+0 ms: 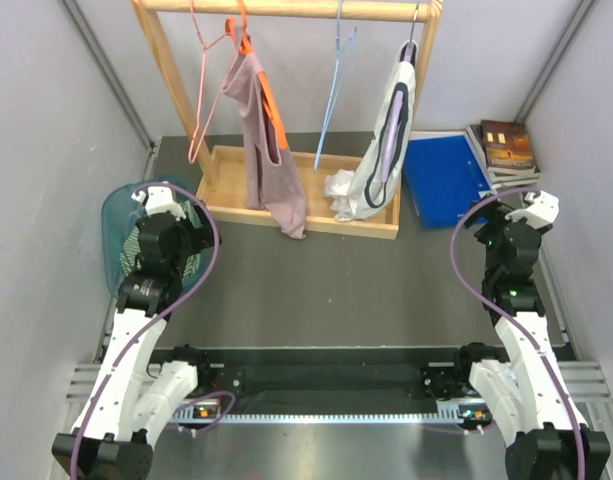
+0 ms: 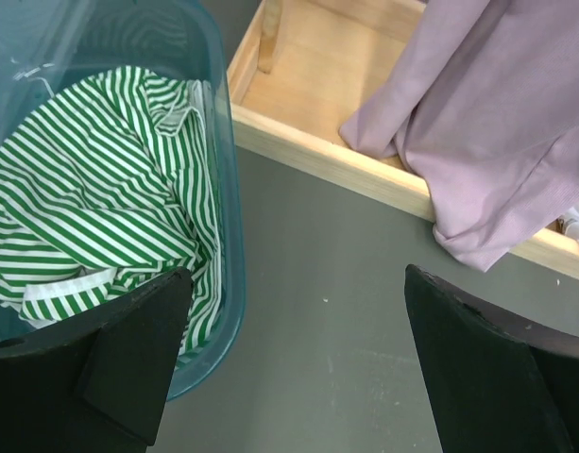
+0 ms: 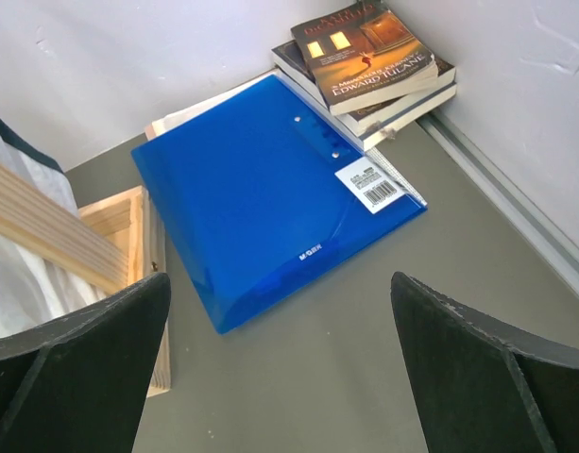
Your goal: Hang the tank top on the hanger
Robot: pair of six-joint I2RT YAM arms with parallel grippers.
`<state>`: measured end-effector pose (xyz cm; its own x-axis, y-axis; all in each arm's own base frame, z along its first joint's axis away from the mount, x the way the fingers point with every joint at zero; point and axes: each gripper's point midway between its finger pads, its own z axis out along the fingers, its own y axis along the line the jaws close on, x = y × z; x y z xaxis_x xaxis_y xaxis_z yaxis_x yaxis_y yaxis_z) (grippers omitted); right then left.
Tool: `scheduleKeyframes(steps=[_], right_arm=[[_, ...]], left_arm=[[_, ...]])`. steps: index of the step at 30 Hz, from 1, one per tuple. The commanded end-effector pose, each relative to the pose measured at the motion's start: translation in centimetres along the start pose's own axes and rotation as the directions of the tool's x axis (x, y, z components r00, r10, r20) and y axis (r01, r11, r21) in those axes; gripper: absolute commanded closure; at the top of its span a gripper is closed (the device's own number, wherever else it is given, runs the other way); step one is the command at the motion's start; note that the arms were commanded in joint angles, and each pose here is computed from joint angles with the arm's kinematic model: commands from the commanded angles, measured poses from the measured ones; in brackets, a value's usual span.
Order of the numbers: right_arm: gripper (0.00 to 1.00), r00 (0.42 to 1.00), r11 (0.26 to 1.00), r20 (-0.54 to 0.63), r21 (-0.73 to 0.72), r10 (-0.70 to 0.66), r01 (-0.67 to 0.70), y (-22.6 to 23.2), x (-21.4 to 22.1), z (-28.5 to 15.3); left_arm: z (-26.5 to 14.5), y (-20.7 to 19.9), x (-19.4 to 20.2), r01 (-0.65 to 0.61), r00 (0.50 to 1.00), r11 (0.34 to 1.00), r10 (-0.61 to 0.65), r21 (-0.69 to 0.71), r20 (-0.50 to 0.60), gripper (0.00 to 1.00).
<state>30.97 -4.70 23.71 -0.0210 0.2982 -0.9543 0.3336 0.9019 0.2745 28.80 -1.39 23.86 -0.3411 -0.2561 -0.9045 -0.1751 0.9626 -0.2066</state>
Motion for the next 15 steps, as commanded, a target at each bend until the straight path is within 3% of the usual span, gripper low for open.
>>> scheduleKeyframes(steps=[1, 7, 10, 13, 14, 15], right_arm=[[0.00, 0.999, 1.000, 0.050, 0.007, 0.007, -0.007, 0.0, -1.7, -0.2], [0.00, 0.999, 1.000, 0.043, 0.009, 0.015, -0.016, 0.1, -1.5, 0.0], [0.00, 0.999, 1.000, 0.026, 0.015, 0.019, -0.019, 0.0, -1.1, 0.2], [0.00, 1.000, 1.000, 0.012, 0.018, 0.021, -0.021, 0.0, -0.8, 0.3], [0.00, 1.000, 1.000, 0.005, 0.019, 0.020, -0.020, 0.0, -0.7, 0.4], [0.00, 1.000, 1.000, 0.002, 0.020, 0.016, -0.016, 0.0, -0.6, 0.4]], left_arm=[[-0.3, 0.6, -1.8, 0.007, 0.996, 0.999, -0.004, -0.032, 0.084, 0.01], [0.6, 0.4, -0.6, -0.042, 0.999, 0.999, 0.042, -0.027, 0.024, 0.01], [1.7, 1.3, -0.1, -0.009, 1.000, 0.995, 0.009, -0.098, 0.000, 0.01], [3.0, 4.7, 0.3, 0.030, 0.999, 0.949, -0.026, -0.313, 0.018, 0.01], [3.6, 6.1, 1.1, 0.079, 0.997, 0.908, -0.076, -0.410, 0.023, 0.01], [2.8, 9.3, 0.7, 0.117, 0.993, 0.808, -0.076, -0.577, 0.095, 0.01]])
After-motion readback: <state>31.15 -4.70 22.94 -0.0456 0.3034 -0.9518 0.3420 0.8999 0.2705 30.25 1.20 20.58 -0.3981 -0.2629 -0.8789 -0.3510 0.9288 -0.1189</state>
